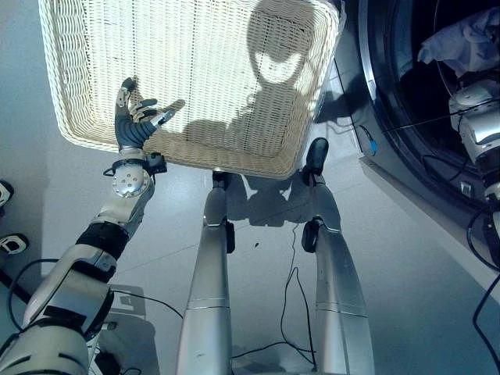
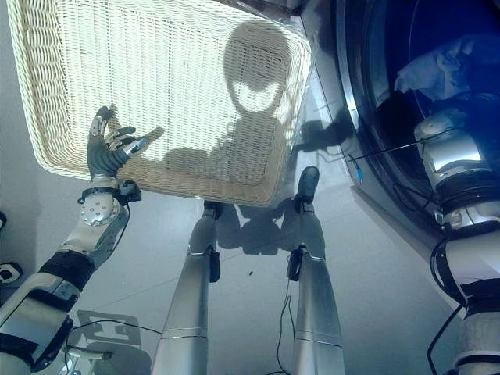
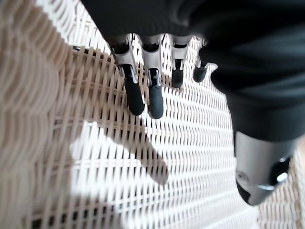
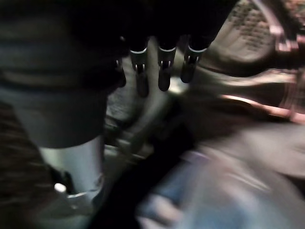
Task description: Put the clothes into the washing machine.
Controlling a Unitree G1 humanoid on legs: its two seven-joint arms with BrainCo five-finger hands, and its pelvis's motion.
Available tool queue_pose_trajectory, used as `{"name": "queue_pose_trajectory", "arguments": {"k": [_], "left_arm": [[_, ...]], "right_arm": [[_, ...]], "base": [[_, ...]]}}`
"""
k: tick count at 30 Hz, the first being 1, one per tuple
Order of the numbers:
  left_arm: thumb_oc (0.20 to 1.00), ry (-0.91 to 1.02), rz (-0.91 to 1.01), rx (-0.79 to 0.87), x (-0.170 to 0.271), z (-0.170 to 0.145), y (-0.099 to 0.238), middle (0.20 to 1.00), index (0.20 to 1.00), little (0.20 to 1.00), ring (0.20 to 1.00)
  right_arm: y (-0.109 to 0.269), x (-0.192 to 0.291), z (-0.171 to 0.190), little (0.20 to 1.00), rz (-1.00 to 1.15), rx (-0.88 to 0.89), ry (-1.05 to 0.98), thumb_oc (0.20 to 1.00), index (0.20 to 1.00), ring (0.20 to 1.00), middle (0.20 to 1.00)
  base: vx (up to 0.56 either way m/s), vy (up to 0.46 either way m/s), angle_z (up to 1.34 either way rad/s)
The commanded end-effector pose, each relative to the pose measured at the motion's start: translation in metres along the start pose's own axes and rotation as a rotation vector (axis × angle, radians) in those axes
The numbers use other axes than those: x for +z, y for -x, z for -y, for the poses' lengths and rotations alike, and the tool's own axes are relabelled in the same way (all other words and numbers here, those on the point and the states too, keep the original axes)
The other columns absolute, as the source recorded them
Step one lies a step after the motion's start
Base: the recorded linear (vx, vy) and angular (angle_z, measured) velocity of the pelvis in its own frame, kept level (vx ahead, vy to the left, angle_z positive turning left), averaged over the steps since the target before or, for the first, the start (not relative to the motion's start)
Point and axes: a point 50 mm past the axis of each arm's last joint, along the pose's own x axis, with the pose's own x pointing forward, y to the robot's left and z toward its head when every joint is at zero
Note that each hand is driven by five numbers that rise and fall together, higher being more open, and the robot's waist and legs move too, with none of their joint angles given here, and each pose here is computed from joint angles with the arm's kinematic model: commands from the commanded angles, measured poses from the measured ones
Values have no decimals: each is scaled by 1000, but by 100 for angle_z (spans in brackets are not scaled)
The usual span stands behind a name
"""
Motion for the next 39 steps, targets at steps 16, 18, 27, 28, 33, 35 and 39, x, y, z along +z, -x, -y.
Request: {"name": "queue_pose_trajectory", "arguments": {"k": [16, 18, 27, 28, 33, 35, 39], "left_arm": [[1000, 30, -48, -37, -21, 31, 29, 1000, 1000, 1000, 1000], [1000, 23, -66, -47, -26, 33, 34, 1000, 1000, 1000, 1000], [1000, -40, -182, -99, -53, 34, 61, 1000, 1000, 1000, 1000], [1000, -42, -184, -100, -53, 34, 62, 1000, 1000, 1000, 1000], [1000, -91, -300, -142, -81, 25, 91, 1000, 1000, 1000, 1000], [1000, -96, -328, -152, -86, 22, 98, 1000, 1000, 1000, 1000], [1000, -147, -431, -191, -107, 11, 127, 1000, 1000, 1000, 1000]], "right_arm": [[84, -31, -1, 1000, 406, 266, 101, 1000, 1000, 1000, 1000], [98, -37, -2, 1000, 419, 324, 99, 1000, 1000, 1000, 1000], [164, -41, -5, 1000, 574, 647, 7, 1000, 1000, 1000, 1000], [166, -41, -4, 1000, 577, 652, 7, 1000, 1000, 1000, 1000], [206, -50, 1, 1000, 599, 840, -57, 1000, 1000, 1000, 1000], [213, -54, 3, 1000, 578, 870, -72, 1000, 1000, 1000, 1000], [235, -70, 10, 1000, 553, 995, -79, 1000, 1000, 1000, 1000]], "base": [[-2, 0, 0], [0, 0, 0], [-2, 0, 0], [0, 0, 0], [-6, 4, 0], [-36, 22, -5], [-50, 6, 1]]}}
